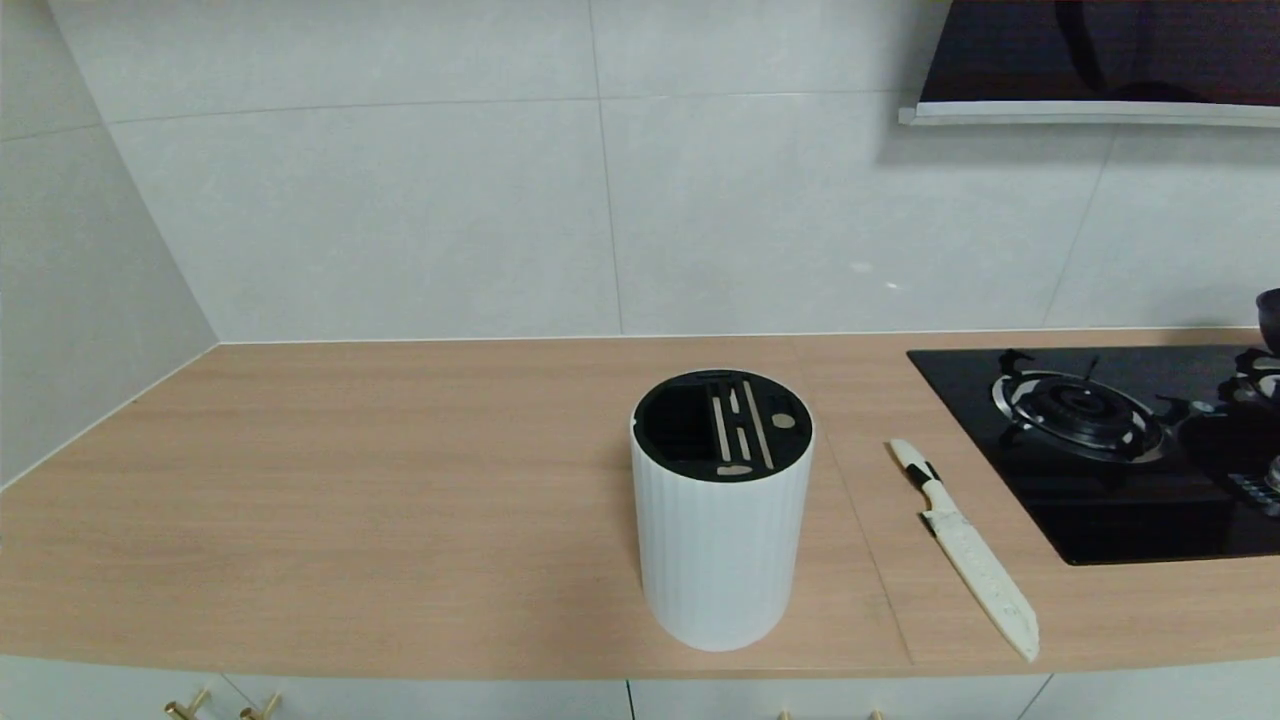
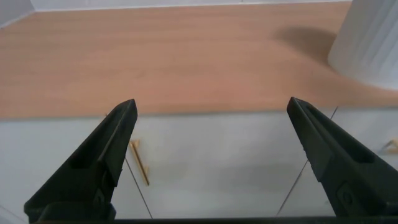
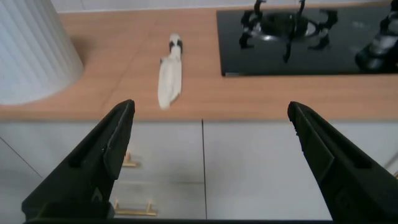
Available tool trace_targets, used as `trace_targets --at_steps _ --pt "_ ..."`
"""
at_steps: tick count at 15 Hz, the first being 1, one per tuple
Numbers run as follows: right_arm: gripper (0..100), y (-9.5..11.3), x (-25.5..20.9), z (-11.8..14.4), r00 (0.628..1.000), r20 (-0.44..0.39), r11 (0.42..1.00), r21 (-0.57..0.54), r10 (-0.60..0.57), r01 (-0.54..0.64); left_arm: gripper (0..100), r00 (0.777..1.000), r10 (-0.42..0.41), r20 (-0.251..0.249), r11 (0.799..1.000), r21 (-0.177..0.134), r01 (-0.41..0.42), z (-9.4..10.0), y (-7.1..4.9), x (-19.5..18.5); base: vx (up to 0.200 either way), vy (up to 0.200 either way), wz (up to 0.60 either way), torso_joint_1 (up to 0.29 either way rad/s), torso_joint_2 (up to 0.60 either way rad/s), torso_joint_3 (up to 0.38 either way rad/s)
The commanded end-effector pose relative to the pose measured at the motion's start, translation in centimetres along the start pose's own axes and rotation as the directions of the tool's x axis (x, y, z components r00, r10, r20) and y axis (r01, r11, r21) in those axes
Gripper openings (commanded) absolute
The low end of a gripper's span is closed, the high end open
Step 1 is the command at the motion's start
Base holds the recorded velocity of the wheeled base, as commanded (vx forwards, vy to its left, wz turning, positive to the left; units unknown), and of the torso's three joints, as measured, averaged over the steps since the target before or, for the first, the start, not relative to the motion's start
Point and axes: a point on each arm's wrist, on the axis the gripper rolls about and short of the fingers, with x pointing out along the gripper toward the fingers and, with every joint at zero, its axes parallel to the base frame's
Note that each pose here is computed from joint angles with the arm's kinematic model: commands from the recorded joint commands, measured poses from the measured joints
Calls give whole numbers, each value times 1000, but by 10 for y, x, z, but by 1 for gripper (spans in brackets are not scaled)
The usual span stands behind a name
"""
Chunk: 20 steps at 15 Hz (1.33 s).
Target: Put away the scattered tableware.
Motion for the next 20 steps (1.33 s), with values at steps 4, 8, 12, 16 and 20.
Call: trace_targets --at_steps 4,8,12,16,20 --pt "100 0 0 0 1000 -1 1000 0 0 0 100 1000 0 -1 1000 0 0 0 0 0 0 0 0 272 -579 -308" --pt "100 0 0 0 1000 -1 1000 0 1 -1 100 1000 0 1 1000 0 0 0 0 0 0 0 0 244 -508 -271" --pt "100 0 0 0 1000 -1 1000 0 0 0 100 1000 0 -1 1000 0 0 0 0 0 0 0 0 133 -282 -144" --pt "100 0 0 0 1000 -1 1000 0 1 -1 100 1000 -2 -1 1000 0 2 0 0 0 0 0 0 0 0 0" --pt "100 0 0 0 1000 -1 1000 0 -3 3 100 1000 -2 1 1000 0 2 0 0 0 0 0 0 0 0 0"
